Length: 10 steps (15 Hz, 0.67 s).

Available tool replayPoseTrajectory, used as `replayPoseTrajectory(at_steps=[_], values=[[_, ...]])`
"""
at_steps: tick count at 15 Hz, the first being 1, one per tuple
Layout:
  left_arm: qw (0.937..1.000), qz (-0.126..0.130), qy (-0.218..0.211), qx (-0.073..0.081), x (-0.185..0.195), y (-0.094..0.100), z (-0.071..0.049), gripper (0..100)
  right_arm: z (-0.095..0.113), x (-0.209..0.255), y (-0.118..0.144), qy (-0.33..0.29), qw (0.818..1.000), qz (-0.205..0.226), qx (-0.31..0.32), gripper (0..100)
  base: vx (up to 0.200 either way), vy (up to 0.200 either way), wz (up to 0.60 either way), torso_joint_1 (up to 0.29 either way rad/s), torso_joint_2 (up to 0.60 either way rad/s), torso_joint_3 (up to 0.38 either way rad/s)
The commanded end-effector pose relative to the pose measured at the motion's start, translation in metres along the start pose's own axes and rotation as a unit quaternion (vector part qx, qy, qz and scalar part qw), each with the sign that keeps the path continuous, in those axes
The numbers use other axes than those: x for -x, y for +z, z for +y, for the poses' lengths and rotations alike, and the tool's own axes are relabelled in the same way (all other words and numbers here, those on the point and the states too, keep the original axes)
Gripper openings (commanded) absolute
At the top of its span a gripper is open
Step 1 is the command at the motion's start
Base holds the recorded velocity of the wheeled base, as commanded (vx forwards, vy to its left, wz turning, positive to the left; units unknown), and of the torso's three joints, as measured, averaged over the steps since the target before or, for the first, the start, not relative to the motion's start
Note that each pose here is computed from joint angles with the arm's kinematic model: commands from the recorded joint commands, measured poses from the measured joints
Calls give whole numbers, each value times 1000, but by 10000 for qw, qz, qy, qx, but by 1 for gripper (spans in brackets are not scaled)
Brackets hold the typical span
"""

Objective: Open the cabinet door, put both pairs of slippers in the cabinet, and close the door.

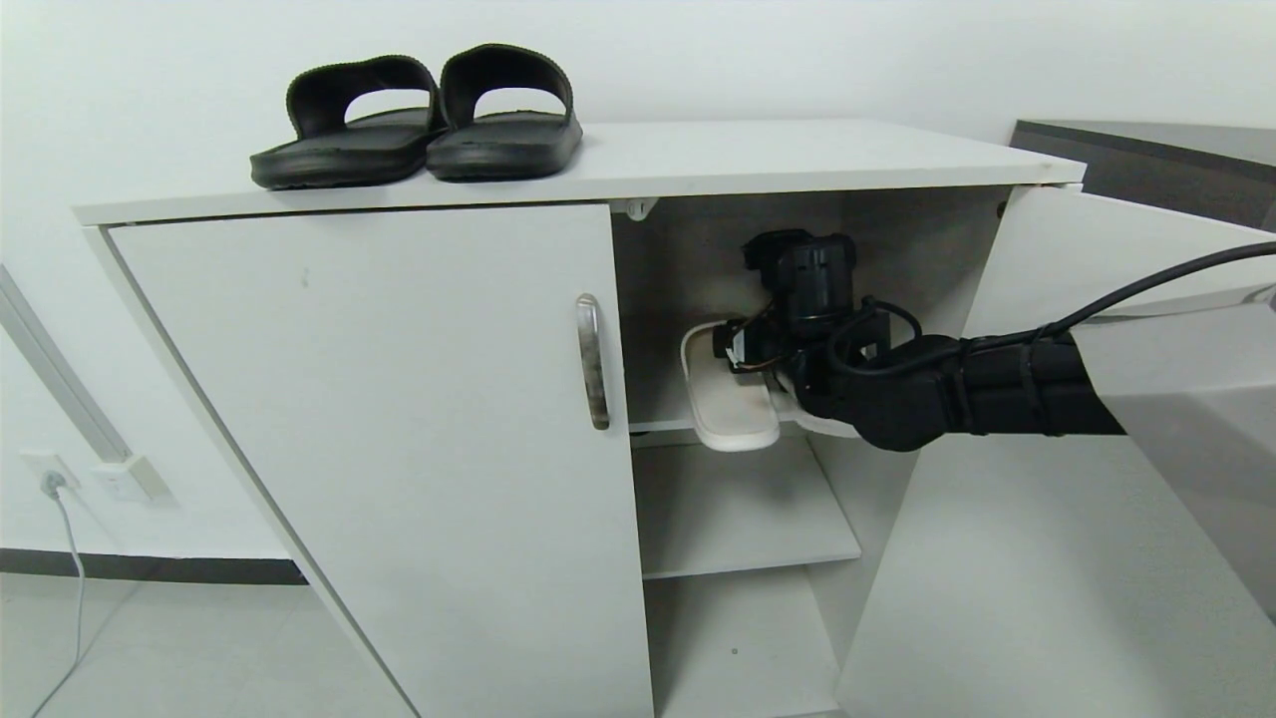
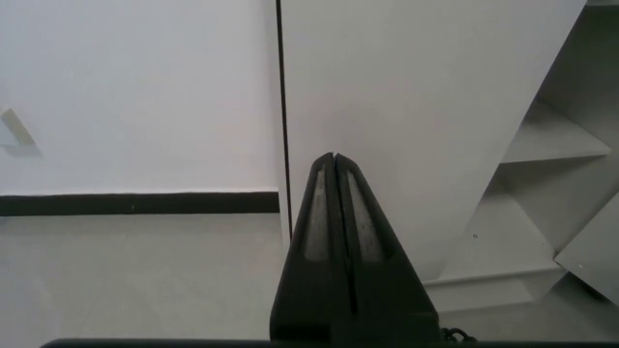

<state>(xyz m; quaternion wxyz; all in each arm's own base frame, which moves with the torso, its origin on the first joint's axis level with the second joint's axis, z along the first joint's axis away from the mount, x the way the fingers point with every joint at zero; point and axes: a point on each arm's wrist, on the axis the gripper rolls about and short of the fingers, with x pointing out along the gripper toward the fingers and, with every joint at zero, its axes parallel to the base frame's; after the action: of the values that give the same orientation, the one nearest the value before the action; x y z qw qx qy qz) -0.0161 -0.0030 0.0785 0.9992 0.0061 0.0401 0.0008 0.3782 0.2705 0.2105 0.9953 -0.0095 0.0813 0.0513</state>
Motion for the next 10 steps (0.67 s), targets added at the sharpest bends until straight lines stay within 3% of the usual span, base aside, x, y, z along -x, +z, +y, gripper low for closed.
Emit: replayPoseTrajectory(at_steps=[1, 5, 10], values=[[10000, 4, 4, 1, 0, 0, 0, 0, -2, 6, 5, 10, 10000, -14, -8, 100, 0, 0, 0, 0, 0, 0], [10000, 4, 4, 1, 0, 0, 0, 0, -10, 47, 14, 165, 9999, 23, 35, 100, 0, 0, 0, 0, 0, 0], [10000, 4, 4, 9, 0, 0, 0, 0, -17, 112, 5, 639, 9979, -97, 37, 100, 0, 0, 0, 0, 0, 0]])
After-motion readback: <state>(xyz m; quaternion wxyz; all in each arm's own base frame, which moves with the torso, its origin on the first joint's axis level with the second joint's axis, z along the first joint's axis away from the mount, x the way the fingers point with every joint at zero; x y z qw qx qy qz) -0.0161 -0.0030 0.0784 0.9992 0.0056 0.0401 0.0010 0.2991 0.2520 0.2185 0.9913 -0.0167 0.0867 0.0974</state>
